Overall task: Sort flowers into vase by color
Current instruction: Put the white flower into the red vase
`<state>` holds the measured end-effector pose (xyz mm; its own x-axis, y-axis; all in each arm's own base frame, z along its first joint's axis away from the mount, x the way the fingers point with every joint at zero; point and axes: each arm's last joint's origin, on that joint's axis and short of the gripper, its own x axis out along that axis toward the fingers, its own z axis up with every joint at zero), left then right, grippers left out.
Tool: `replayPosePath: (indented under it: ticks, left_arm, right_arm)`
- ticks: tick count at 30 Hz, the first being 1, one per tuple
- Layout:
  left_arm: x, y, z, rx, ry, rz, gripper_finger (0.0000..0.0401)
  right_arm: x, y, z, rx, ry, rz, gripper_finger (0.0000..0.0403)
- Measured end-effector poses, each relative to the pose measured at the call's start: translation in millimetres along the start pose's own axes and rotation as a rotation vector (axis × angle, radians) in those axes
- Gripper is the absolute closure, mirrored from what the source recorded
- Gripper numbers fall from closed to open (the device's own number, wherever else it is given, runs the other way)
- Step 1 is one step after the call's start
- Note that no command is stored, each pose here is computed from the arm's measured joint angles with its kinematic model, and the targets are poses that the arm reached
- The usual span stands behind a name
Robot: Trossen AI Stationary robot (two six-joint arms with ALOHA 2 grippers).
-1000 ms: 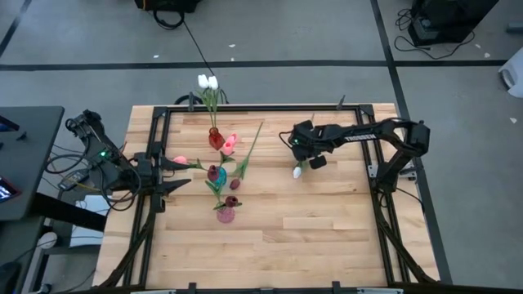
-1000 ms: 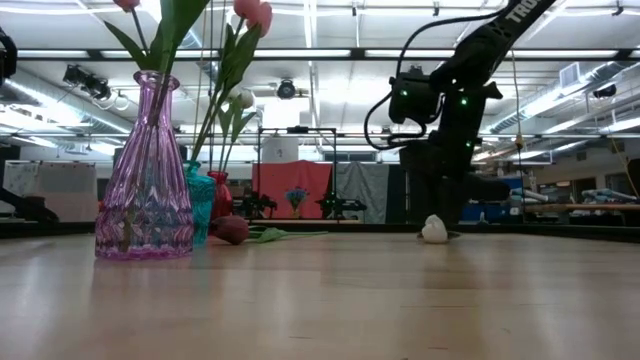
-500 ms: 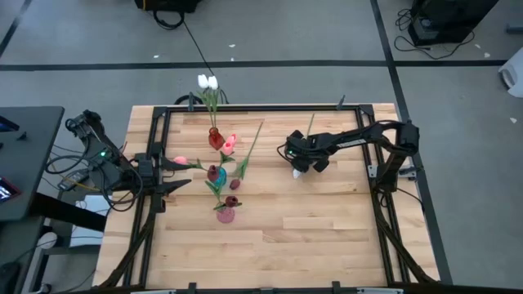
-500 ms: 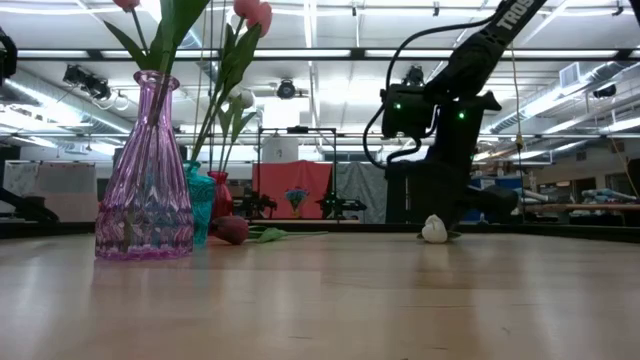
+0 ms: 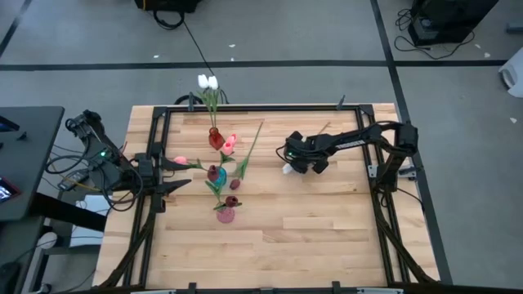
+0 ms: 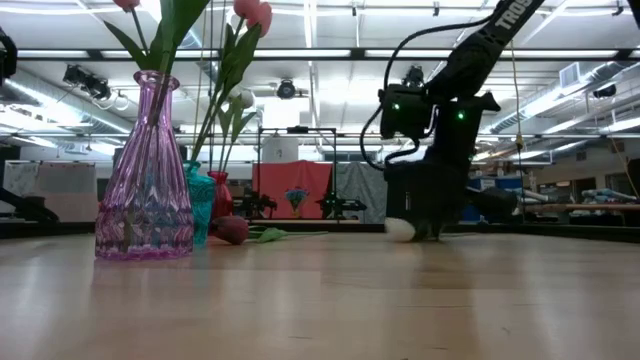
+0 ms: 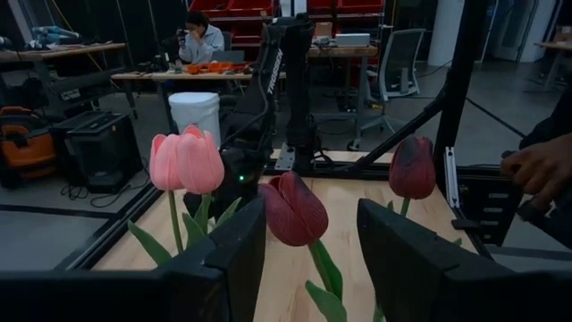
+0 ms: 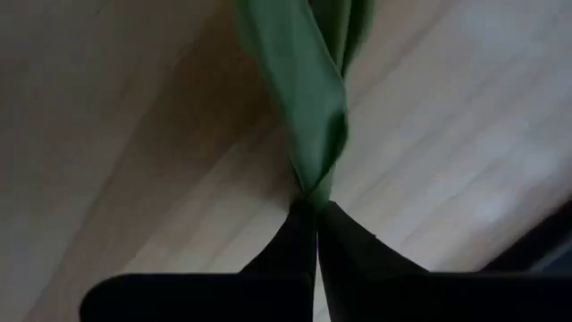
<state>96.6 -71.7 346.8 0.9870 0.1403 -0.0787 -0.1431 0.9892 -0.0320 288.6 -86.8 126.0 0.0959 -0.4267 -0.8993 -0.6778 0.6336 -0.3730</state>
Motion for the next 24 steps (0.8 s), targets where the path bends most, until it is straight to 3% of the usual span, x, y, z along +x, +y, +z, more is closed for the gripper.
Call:
replayPosePath:
  ticks: [3, 9, 18, 24]
  left_arm:
    - [0, 0, 0, -0.009, 0.0, 0.0, 0.0218]
    - [0, 0, 1, -0.02, -0.006, -0.001, 0.0218]
    - [-3, 4, 3, -0.013, -0.017, -0.002, 0.0218]
    - [-10, 13, 8, 0.011, -0.047, -0.004, 0.0218]
  right_arm:
    - [-18, -12, 5, 0.066, -0.04, -0.064, 0.0394]
    - [-72, -38, 6, 0.212, -0.3, -0.134, 0.0396]
    - [-141, -67, 0, 0.468, -0.903, -0.209, 0.0397]
    - [-153, -92, 4, 0.564, -1.217, -0.297, 0.0396]
